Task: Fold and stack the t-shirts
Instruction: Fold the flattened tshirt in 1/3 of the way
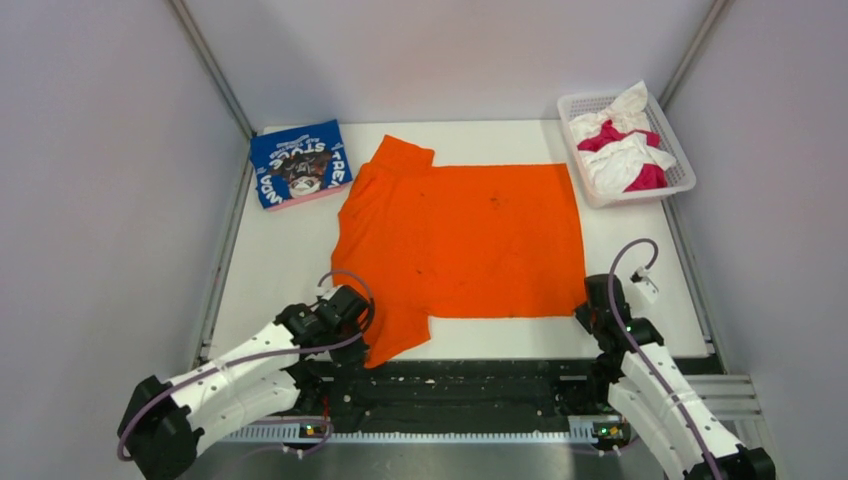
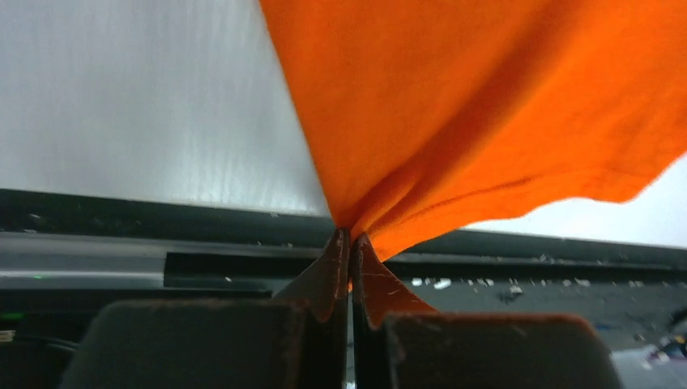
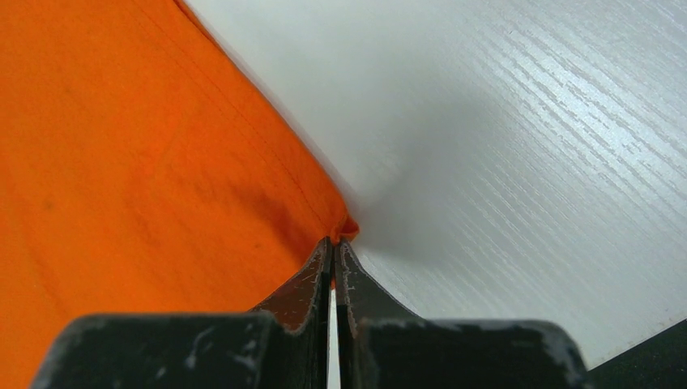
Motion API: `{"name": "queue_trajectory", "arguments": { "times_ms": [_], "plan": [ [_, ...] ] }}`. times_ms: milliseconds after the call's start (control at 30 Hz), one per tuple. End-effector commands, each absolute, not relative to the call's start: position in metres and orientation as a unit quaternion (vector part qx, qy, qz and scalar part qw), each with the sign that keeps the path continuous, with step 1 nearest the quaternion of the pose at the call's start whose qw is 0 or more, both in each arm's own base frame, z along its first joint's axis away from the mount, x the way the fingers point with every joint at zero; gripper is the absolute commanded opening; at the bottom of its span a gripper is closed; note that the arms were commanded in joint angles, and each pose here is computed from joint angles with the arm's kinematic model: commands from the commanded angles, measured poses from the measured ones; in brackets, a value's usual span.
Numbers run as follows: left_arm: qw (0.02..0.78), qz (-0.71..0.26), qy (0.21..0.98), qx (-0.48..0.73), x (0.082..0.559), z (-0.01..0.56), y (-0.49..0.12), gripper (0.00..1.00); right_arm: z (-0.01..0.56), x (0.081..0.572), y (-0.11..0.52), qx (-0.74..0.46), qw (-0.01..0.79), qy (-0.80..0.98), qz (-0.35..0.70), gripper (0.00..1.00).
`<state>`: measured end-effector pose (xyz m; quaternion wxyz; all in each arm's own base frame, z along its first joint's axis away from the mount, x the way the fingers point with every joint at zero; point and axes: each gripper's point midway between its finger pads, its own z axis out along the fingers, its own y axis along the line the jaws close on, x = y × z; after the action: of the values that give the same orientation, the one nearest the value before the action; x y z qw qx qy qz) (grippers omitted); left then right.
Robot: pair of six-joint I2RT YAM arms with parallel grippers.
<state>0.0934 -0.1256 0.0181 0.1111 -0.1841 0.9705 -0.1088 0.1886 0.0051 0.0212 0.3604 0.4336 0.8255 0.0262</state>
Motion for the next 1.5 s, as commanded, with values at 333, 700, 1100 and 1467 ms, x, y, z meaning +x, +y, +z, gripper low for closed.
{"name": "queue_trajectory", "arguments": {
  "times_ms": [333, 700, 1100, 1467],
  "plan": [
    [0.204, -0.251, 0.933, -0.161, 0.145, 0.077, -0.180, 0.00, 0.055, 0.207, 0.015, 0.416, 0.383, 0.823, 0.059, 0.00],
    [0.286, -0.246, 0.913, -0.158, 0.256, 0.130, -0.187, 0.00, 0.097, 0.254, 0.011, 0.407, 0.432, 0.803, 0.047, 0.00],
    [0.410, -0.210, 0.869, -0.180, 0.348, 0.190, -0.141, 0.00, 0.129, 0.305, 0.000, 0.409, 0.463, 0.787, 0.002, 0.00],
    [0.443, -0.206, 0.865, -0.111, 0.404, 0.196, -0.140, 0.00, 0.124, 0.337, -0.009, 0.414, 0.465, 0.782, -0.014, 0.00]
  ]
}}
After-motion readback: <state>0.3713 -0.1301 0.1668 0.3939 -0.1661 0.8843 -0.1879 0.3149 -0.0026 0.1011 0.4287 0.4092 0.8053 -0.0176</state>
